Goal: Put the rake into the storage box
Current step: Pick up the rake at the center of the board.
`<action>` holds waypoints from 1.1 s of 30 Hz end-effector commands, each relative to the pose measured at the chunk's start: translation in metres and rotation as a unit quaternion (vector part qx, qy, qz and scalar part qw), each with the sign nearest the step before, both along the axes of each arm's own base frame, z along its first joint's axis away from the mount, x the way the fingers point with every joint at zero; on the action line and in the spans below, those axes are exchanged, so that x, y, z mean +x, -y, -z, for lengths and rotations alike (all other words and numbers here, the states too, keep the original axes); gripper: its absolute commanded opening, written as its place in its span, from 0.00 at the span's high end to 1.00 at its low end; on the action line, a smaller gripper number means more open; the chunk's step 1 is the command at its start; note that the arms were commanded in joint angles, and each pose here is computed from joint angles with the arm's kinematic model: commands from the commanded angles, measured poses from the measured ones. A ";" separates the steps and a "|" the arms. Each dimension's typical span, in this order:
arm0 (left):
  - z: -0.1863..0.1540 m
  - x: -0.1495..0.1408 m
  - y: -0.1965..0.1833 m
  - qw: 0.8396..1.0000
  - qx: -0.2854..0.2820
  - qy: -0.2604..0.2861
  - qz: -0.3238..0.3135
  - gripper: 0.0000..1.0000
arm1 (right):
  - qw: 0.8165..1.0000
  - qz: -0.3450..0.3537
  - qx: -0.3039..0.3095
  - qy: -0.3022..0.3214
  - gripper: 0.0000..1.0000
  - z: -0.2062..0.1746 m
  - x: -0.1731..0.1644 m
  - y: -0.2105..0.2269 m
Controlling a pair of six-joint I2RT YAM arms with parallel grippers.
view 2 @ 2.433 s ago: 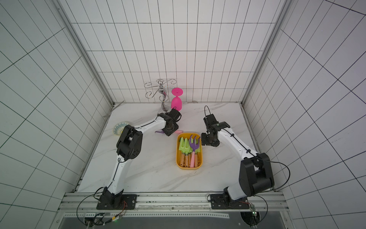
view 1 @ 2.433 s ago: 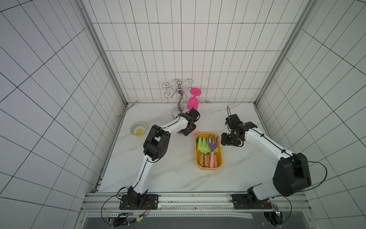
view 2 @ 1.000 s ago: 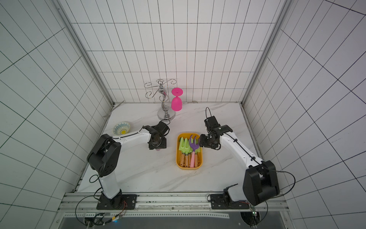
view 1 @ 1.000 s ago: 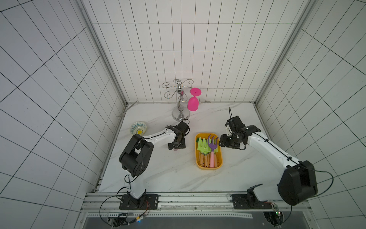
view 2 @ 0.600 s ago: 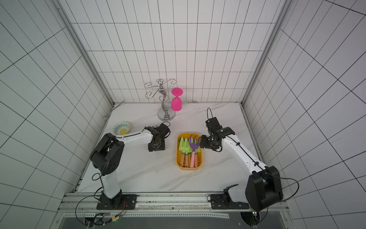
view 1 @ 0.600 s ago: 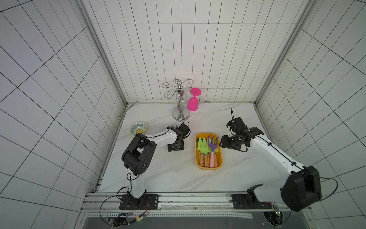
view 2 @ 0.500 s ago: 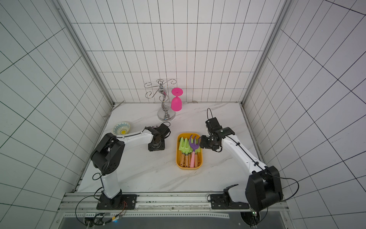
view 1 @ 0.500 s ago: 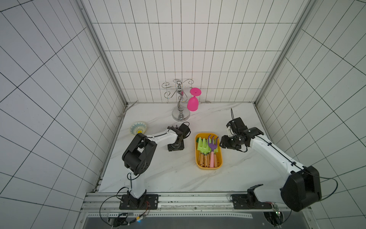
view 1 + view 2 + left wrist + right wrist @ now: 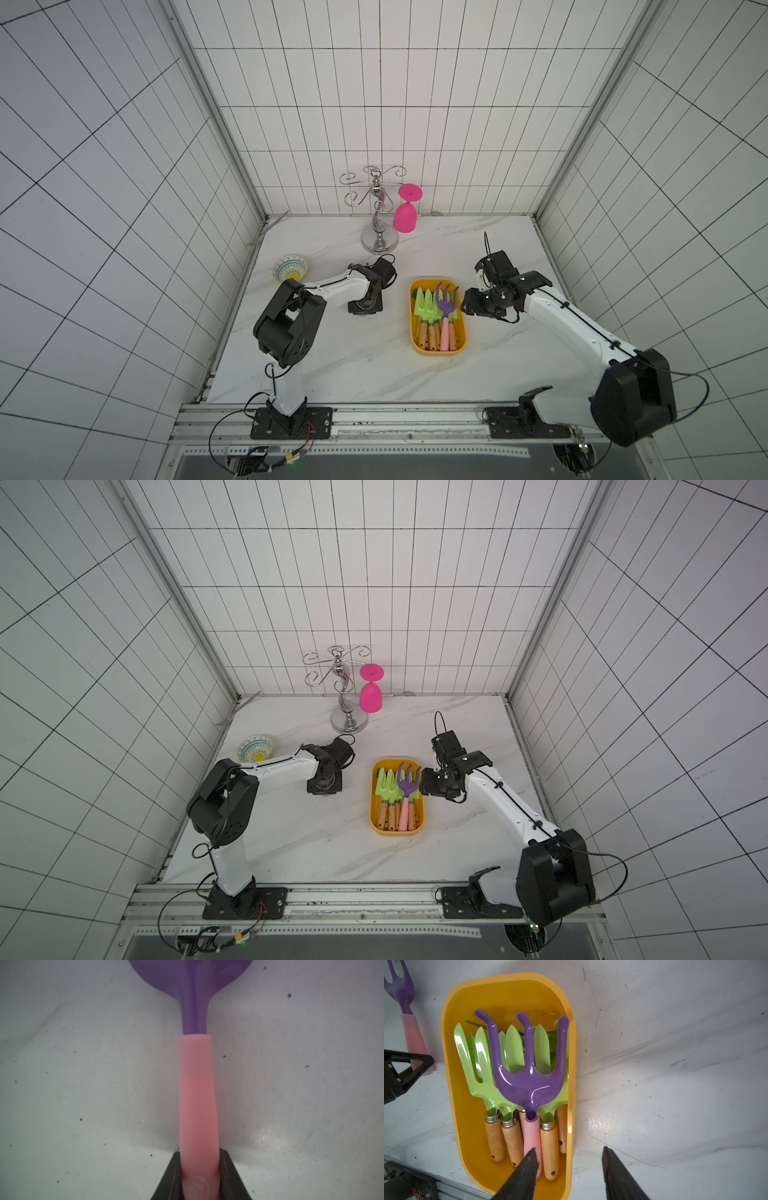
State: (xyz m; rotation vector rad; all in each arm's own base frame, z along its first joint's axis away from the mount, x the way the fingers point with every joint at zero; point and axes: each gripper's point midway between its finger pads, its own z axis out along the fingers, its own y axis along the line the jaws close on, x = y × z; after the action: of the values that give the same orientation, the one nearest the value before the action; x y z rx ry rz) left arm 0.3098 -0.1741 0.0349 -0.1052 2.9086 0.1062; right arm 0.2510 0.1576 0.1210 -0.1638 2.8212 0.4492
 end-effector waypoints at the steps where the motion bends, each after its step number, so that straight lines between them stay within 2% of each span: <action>1: -0.057 -0.008 0.020 0.994 -0.085 0.035 0.063 0.86 | 0.998 -0.024 0.051 0.015 0.46 -0.008 -0.005 -0.016; 3: -0.089 -0.017 0.034 0.982 -0.150 0.055 0.097 0.87 | 0.993 -0.046 0.105 0.032 0.46 -0.022 -0.004 -0.034; 5: -0.118 -0.027 0.047 0.964 -0.216 0.080 0.130 0.89 | 0.983 -0.062 0.163 0.055 0.43 -0.037 -0.003 -0.051; 7: -0.146 -0.038 0.061 0.938 -0.287 0.101 0.166 0.90 | 0.967 -0.084 0.229 0.078 0.41 -0.055 -0.004 -0.068; 9: -0.171 -0.056 0.079 0.901 -0.361 0.106 0.216 0.90 | 0.941 -0.101 0.304 0.106 0.36 -0.076 -0.005 -0.084; 11: -0.186 -0.071 0.089 0.872 -0.411 0.106 0.243 0.90 | 0.916 -0.119 0.360 0.132 0.33 -0.092 -0.007 -0.095; 15: -0.210 -0.087 0.100 0.823 -0.488 0.117 0.267 0.91 | 0.877 -0.159 0.419 0.171 0.33 -0.112 -0.016 -0.110; 19: -0.234 -0.093 0.110 0.769 -0.561 0.128 0.277 0.92 | 0.841 -0.201 0.457 0.208 0.33 -0.127 -0.029 -0.128; 21: -0.244 -0.094 0.114 0.748 -0.588 0.127 0.281 0.93 | 0.820 -0.209 0.483 0.228 0.34 -0.137 -0.035 -0.136; 23: -0.250 -0.097 0.118 0.730 -0.607 0.125 0.288 0.94 | 0.811 -0.211 0.488 0.245 0.34 -0.142 -0.036 -0.142; 25: -0.253 -0.097 0.120 0.720 -0.619 0.124 0.289 0.94 | 0.805 -0.217 0.492 0.249 0.35 -0.144 -0.038 -0.148; 28: -0.249 -0.098 0.122 0.716 -0.623 0.117 0.292 0.94 | 0.784 -0.223 0.517 0.262 0.36 -0.157 -0.042 -0.155; 31: -0.251 -0.098 0.125 0.708 -0.630 0.118 0.296 0.94 | 0.787 -0.216 0.517 0.260 0.36 -0.154 -0.038 -0.159; 33: -0.249 -0.099 0.128 0.707 -0.629 0.117 0.301 0.93 | 0.778 -0.212 0.532 0.260 0.37 -0.158 -0.037 -0.160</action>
State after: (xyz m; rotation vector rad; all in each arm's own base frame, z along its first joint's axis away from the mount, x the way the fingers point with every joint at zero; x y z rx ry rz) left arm 0.2167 -0.2949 0.2721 0.4674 2.1196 -1.7422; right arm 0.2134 0.3167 0.2709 -0.5898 1.6932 1.6538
